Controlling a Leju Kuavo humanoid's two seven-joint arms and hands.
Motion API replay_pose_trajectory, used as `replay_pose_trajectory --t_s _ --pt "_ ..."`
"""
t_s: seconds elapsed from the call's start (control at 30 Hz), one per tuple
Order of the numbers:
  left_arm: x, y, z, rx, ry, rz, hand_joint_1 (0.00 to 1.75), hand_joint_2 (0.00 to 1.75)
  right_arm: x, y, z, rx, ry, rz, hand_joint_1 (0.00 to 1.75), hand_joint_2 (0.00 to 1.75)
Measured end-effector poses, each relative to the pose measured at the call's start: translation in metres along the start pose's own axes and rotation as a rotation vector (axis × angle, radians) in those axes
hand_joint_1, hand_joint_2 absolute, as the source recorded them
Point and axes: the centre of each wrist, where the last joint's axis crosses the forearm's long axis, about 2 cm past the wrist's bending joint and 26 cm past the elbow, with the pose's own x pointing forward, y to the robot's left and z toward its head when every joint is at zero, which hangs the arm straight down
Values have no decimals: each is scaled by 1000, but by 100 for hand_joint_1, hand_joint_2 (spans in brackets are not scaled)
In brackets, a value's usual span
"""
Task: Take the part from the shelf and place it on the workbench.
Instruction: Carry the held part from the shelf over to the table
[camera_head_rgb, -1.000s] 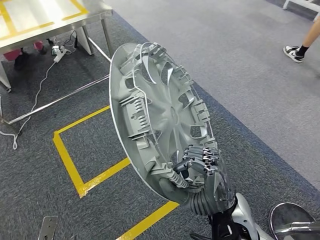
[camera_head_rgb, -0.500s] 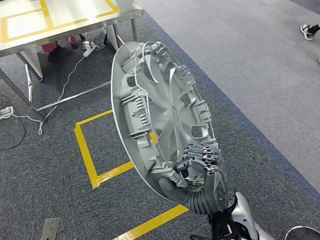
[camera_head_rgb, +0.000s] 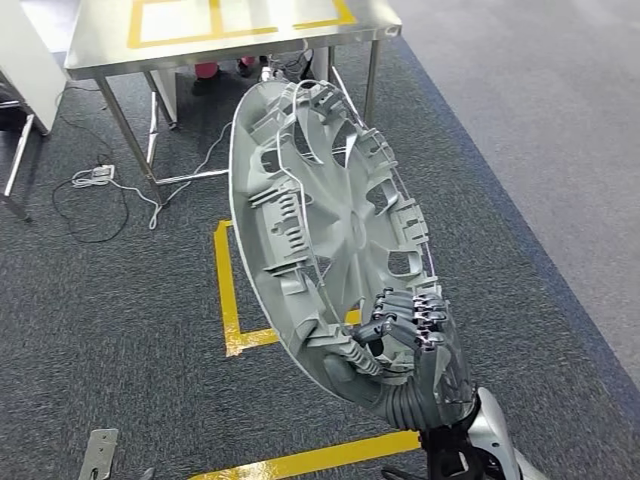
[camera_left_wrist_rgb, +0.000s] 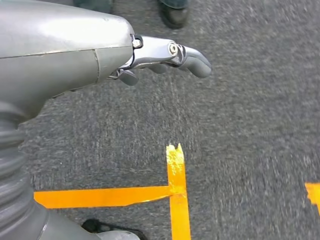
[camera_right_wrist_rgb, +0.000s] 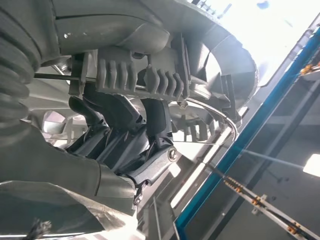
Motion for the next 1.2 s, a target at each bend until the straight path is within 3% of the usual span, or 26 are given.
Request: replay_pose_trajectory --t_s 1.2 --pt "-4 -1 2 -3 15 30 0 175 1 -2 3 -16 40 -13 175 175"
